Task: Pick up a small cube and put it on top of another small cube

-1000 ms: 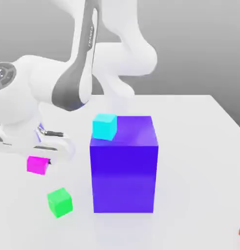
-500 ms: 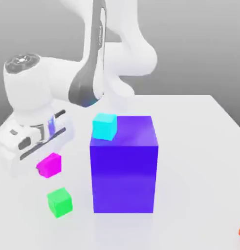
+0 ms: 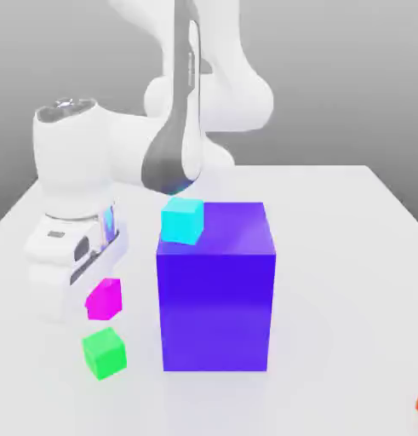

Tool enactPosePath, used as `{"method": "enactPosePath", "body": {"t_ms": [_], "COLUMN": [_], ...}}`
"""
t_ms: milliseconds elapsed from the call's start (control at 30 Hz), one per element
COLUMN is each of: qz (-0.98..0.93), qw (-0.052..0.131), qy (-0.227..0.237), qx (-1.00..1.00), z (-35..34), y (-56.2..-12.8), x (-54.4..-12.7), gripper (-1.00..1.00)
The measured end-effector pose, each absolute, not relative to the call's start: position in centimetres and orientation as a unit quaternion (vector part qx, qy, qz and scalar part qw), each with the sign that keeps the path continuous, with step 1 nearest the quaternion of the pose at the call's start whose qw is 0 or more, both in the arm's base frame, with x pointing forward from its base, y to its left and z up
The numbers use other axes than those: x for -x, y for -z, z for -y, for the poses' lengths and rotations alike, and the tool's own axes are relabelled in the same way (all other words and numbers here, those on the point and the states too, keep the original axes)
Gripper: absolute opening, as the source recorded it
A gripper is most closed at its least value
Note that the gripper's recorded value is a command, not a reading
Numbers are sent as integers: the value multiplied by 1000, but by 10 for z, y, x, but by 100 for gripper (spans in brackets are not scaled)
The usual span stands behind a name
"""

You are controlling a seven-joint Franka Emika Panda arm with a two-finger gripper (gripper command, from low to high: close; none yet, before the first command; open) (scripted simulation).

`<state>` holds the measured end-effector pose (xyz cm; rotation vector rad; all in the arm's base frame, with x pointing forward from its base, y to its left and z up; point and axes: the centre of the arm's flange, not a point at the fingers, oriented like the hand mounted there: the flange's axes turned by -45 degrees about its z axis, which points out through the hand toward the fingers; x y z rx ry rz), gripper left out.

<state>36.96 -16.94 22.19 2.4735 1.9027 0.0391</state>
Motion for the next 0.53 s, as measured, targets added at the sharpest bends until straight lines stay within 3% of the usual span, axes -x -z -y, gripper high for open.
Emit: {"method": "enactPosePath", "body": {"t_ms": [333,367,533], "qz": [-611,-612,-612], "qw": [1,0,0], "qy": [-2,-1,-1], "qx": [-792,-791,-791], "z": [167,166,166], "y": [-180,-177,-177], "x": [-364,-364,-364], "gripper": [-100,100,100]}}
